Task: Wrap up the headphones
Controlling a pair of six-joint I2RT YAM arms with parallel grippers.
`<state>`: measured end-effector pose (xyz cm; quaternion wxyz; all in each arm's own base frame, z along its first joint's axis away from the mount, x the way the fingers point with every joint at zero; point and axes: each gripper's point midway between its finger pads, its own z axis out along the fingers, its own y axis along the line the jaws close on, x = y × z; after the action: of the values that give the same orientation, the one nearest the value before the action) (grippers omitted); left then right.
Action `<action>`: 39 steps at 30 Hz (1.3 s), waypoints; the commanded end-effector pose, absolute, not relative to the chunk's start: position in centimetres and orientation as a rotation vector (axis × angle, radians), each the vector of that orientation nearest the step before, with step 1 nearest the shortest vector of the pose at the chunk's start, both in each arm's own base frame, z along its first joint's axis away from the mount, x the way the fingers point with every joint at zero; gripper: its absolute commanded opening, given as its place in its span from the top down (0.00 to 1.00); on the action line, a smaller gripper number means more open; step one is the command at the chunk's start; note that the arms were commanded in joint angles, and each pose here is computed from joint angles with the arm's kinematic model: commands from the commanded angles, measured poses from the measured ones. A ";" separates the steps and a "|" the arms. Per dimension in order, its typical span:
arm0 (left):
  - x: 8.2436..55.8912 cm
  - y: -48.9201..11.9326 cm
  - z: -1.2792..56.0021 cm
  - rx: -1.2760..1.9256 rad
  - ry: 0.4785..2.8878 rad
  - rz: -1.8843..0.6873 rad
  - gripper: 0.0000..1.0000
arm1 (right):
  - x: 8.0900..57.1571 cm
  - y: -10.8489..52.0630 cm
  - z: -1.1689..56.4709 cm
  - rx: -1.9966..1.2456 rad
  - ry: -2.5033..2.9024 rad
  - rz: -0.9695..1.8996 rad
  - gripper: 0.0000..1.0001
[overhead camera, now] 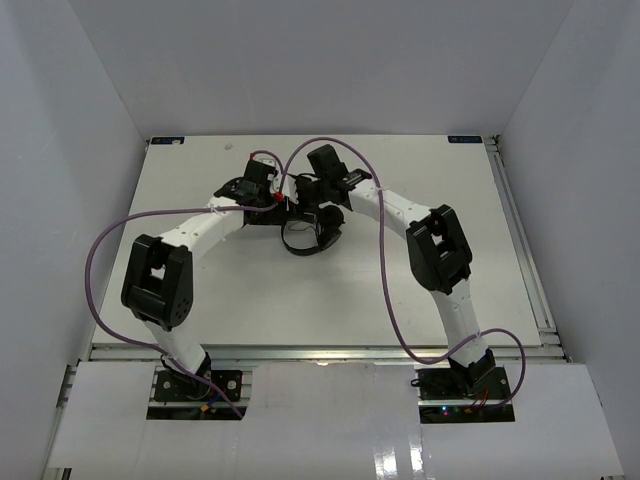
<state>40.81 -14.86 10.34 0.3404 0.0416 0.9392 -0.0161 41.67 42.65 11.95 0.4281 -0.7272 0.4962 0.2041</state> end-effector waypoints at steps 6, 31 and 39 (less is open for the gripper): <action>39.7 -16.6 17.0 0.150 2.283 -0.168 0.08 | 43.7 38.8 6.3 -1.812 1.547 0.384 0.19; 26.4 -18.0 25.1 0.295 1.764 -0.757 0.02 | 38.1 13.1 29.4 -0.435 1.814 0.255 0.10; 24.7 -17.4 22.7 0.191 1.810 -0.819 0.02 | 32.8 7.7 28.6 -0.222 1.763 0.100 0.10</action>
<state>25.35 -17.33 21.42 0.5359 0.1010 0.7755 -0.3183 33.08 10.52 28.60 0.6075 -0.1647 0.7720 0.0884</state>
